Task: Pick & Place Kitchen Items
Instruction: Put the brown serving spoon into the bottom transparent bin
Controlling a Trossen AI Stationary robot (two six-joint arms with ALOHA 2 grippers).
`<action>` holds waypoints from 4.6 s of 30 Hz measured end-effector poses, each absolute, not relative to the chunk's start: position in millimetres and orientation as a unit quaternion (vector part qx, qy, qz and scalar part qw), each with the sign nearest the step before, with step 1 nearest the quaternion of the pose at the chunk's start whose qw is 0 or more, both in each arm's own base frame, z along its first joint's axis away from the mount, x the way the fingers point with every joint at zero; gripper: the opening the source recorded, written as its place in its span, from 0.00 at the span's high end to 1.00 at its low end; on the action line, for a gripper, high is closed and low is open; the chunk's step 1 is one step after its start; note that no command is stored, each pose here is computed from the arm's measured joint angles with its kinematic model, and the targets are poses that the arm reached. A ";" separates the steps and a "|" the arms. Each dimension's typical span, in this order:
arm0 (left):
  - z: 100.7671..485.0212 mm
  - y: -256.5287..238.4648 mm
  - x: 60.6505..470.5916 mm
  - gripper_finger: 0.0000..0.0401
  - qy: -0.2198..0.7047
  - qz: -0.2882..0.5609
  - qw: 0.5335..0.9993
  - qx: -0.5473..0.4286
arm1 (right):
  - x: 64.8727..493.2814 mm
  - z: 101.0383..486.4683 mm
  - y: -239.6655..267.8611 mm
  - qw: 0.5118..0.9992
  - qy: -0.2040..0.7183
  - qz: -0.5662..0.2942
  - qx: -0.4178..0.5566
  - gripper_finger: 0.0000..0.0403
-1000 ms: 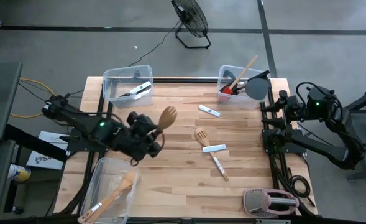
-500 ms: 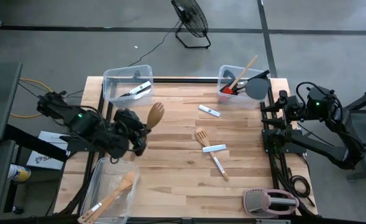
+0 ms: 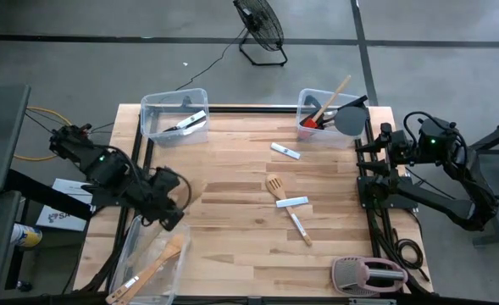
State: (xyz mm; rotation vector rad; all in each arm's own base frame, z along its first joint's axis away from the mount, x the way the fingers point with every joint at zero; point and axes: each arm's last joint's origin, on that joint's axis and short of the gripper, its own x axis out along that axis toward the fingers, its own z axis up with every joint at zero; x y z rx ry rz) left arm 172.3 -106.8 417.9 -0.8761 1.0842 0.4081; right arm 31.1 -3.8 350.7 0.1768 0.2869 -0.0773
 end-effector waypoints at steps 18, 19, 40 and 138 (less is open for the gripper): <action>396.9 -158.8 172.1 0.79 0.660 0.217 0.496 -0.521 | 31.1 350.7 -3.8 0.985 0.143 -0.038 0.088 0.47; 395.0 -160.4 173.3 0.79 0.666 0.225 0.485 -0.520 | 31.1 350.7 -3.8 0.985 0.143 -0.039 0.088 0.47; 345.5 -187.4 198.8 0.79 0.743 0.288 0.395 -0.457 | 31.1 350.8 -3.8 0.985 0.143 -0.039 0.088 0.47; 377.5 -67.0 210.8 0.65 0.263 0.190 0.938 -0.119 | 31.1 350.8 -3.8 0.985 0.143 -0.038 0.088 0.47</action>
